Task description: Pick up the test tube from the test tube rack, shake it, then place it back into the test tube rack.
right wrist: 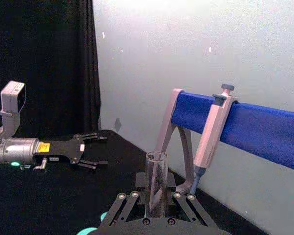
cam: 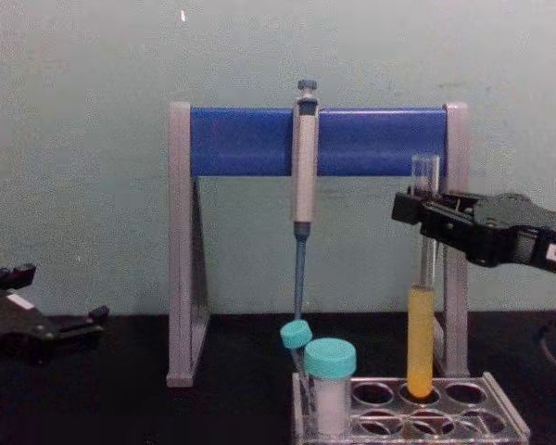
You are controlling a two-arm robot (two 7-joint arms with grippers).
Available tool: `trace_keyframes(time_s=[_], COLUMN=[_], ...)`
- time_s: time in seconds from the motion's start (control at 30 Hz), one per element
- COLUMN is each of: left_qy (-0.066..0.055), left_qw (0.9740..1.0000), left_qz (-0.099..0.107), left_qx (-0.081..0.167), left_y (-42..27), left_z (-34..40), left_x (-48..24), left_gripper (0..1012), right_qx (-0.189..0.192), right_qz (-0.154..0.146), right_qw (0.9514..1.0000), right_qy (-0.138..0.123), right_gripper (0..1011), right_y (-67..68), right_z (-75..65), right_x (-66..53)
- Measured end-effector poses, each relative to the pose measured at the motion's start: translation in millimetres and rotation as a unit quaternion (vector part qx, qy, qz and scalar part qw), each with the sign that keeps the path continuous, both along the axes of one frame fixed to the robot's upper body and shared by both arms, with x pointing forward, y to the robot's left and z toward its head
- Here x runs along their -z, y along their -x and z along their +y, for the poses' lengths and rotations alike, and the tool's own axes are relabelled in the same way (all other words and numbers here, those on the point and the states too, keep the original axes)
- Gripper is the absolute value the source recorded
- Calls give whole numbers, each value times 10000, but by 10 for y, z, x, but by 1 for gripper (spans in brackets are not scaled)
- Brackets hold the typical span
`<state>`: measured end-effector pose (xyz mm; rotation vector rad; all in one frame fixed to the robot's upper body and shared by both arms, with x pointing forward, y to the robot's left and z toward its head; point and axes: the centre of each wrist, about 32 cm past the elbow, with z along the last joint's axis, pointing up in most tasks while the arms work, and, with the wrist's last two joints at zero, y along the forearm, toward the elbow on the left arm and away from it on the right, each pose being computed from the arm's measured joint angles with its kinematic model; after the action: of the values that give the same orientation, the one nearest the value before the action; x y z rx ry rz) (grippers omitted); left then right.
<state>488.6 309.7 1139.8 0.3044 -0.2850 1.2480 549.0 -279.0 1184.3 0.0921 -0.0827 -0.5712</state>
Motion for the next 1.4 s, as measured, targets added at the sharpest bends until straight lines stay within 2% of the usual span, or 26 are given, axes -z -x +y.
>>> trace_keyframes(time_s=[0.53, 1.4], left_qy=[0, 0], left_qw=[10000, 10000], left_qz=[0, 0], left_qx=[0, 0], left_y=[0, 0], left_z=[0, 0], left_x=[0, 0], left_gripper=[1001, 1001], right_qx=[-66, -67], right_qz=[164, 449], right_qw=[9997, 9988], right_qy=[138, 185], right_gripper=[232, 232], right_y=[-36, -65], right_z=[23, 14], right_x=[66, 177])
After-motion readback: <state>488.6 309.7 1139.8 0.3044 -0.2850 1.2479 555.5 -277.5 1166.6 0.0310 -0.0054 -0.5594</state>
